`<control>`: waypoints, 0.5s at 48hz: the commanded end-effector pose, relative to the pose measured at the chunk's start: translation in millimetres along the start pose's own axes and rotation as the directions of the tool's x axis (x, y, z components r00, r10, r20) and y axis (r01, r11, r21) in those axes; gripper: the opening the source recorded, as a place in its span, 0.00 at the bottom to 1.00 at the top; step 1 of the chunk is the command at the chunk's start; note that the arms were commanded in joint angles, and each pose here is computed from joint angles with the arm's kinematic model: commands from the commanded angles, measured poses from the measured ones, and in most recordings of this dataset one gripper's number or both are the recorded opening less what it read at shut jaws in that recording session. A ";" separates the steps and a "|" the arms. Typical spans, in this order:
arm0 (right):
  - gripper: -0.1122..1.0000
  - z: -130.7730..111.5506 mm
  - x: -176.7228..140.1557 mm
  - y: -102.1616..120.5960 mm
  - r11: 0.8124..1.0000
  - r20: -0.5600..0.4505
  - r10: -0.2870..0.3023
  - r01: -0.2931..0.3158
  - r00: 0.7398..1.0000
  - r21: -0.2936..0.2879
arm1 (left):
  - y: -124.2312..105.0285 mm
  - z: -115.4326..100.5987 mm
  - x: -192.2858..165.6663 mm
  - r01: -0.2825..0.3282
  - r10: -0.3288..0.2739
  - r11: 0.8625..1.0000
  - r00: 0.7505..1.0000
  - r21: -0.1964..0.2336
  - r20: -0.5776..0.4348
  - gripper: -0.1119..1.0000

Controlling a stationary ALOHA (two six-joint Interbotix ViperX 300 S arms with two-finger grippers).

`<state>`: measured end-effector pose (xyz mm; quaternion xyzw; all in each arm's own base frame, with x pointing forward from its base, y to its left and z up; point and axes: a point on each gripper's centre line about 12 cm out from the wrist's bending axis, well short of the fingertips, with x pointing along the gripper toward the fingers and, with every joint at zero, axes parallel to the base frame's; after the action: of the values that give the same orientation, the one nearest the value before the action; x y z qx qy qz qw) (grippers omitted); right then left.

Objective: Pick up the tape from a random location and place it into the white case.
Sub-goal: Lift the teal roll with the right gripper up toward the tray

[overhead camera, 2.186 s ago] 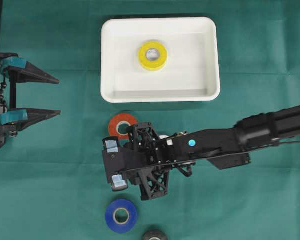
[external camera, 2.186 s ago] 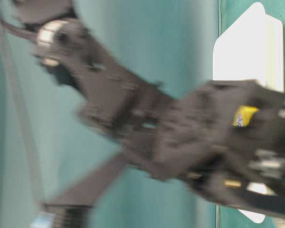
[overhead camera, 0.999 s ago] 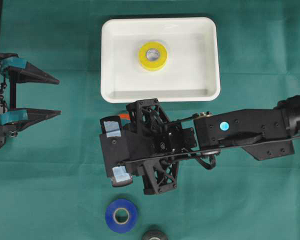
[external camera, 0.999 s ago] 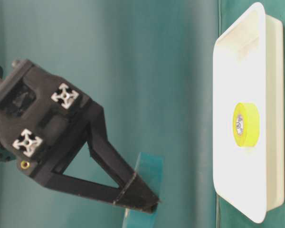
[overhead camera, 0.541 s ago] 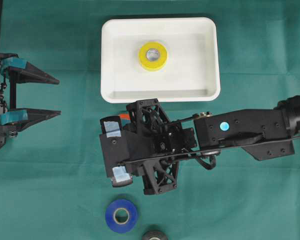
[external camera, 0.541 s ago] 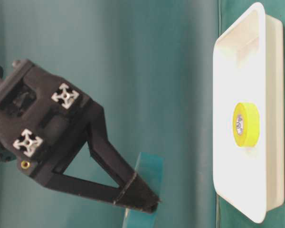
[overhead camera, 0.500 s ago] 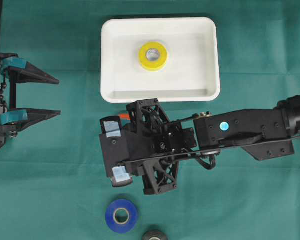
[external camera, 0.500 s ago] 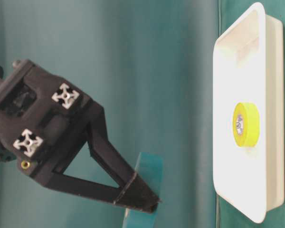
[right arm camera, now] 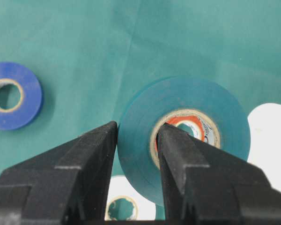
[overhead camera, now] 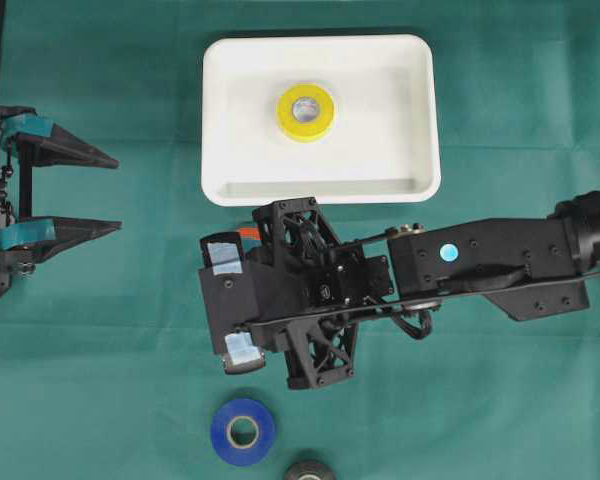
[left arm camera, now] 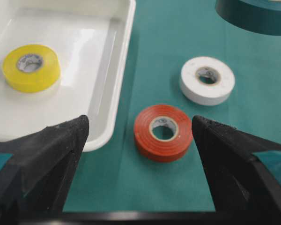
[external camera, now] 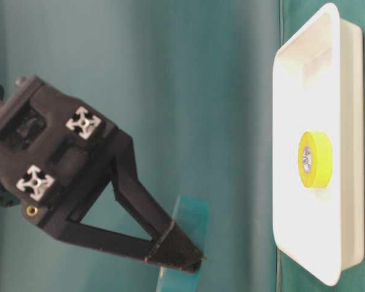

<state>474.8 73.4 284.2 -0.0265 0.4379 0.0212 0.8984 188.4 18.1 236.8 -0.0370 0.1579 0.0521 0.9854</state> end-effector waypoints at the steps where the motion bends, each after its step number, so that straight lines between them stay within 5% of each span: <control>1: 0.37 16.3 -26.5 -1.4 1.000 0.073 0.004 -0.005 0.997 0.008 | -0.5 7.6 0.0 0.001 -0.001 1.000 1.000 -0.002 0.018 0.92; 24: 0.37 9.8 -35.0 -2.1 1.000 0.063 0.003 -0.004 0.998 0.011 | -0.5 7.3 -0.2 0.001 -0.001 1.000 1.000 -0.003 0.020 0.92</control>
<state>471.5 72.7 286.8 -0.0260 0.4406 0.0200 0.8971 188.3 18.1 237.1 -0.0370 0.1572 0.0521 0.9855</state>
